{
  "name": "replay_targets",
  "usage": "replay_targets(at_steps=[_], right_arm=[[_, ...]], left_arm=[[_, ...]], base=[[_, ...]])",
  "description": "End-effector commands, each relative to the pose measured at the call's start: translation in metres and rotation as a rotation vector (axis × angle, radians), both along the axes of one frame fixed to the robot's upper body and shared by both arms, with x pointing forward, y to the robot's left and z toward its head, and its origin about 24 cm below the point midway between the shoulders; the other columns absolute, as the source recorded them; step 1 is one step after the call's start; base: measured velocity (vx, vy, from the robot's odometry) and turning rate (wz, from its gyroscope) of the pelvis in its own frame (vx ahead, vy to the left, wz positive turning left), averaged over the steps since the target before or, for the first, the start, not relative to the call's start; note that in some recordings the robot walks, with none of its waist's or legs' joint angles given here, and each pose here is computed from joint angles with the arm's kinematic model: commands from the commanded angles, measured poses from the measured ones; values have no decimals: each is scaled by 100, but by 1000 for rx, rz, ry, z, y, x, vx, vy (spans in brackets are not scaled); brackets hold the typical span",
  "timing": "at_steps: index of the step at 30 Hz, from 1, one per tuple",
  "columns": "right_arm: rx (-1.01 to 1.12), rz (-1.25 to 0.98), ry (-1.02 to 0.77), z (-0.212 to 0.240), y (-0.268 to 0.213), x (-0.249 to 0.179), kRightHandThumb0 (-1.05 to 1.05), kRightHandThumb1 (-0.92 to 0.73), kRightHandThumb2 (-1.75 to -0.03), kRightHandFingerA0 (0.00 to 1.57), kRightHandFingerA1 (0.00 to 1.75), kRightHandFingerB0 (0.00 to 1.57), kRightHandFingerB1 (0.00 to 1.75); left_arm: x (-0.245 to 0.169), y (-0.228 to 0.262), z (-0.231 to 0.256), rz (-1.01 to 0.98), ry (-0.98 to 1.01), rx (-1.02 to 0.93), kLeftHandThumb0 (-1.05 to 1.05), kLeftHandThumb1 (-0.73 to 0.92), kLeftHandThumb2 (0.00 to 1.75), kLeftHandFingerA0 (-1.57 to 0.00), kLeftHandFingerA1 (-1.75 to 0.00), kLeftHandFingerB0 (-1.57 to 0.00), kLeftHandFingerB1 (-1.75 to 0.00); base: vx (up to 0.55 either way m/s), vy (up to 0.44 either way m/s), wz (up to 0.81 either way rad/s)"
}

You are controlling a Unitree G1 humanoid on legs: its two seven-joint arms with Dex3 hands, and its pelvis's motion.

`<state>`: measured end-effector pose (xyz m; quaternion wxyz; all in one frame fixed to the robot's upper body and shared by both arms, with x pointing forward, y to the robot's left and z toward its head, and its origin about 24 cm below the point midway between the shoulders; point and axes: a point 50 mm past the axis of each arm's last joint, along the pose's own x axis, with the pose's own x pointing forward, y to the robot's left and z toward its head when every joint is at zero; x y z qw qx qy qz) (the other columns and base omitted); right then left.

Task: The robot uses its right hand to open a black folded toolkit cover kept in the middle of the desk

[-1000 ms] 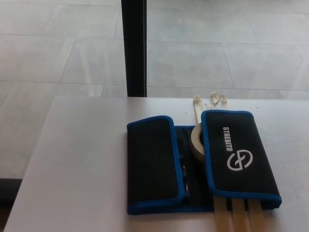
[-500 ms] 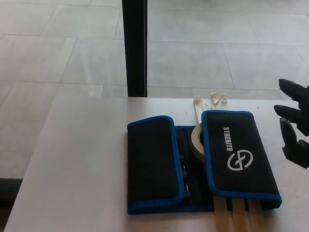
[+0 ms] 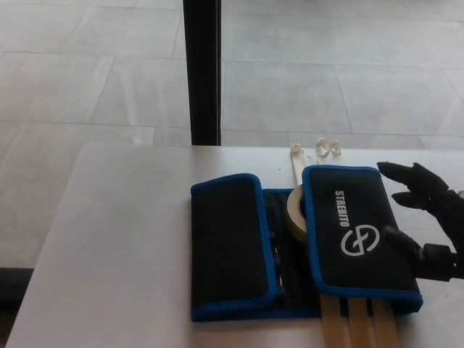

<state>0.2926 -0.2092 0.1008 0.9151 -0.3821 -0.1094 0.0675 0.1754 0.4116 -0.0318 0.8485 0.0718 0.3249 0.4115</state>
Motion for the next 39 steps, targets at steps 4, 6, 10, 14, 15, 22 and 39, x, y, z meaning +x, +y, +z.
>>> replay_targets(at_steps=[4, 6, 10, 14, 15, 22, 39], right_arm=[[-916, 282, -28, -32, -12, -13, -67, -78, -63, 26, 47, 30, 33], [-911, 291, -35, -36, -7, -14, -65, -75, -63, 27, 47, 37, 33], [-899, 315, -49, -38, -3, -15, -62, -74, -62, 27, 46, 36, 34], [-884, 333, -96, -39, 6, -16, -60, -70, -62, 29, 49, 37, 34], [-885, 336, -96, -39, 8, -15, -60, -71, -62, 29, 49, 36, 34], [-871, 377, -108, -41, 17, -17, -57, -73, -62, 28, 51, 36, 34], [-1246, 152, -209, -69, -8, -1, -60, -53, -89, 31, 57, 15, 44]], left_arm=[[-7, 19, 15, 106, -10, 27, -105, 37, 131, -25, -152, -30, -150], [-7, 19, 15, 108, -7, 31, -105, 41, 138, -42, -118, -39, -116], [-7, 19, 15, 104, 4, 38, -105, 42, 139, -42, -118, -39, -116], [-6, 18, 15, 94, 10, 41, -105, 39, 130, -24, -148, -30, -148], [-6, 18, 14, 86, 20, 48, -104, 40, 138, -33, -112, -27, -107], [-6, 18, 14, 100, -5, 32, -105, 38, 132, -26, -151, -30, -149], [-4, 18, 15, 94, 7, 37, -105, 37, 133, -27, -148, -30, -145]], base=[[0, 0, 0], [0, 0, 0], [0, 0, 0], [0, 0, 0], [0, 0, 0], [0, 0, 0], [0, 0, 0]])
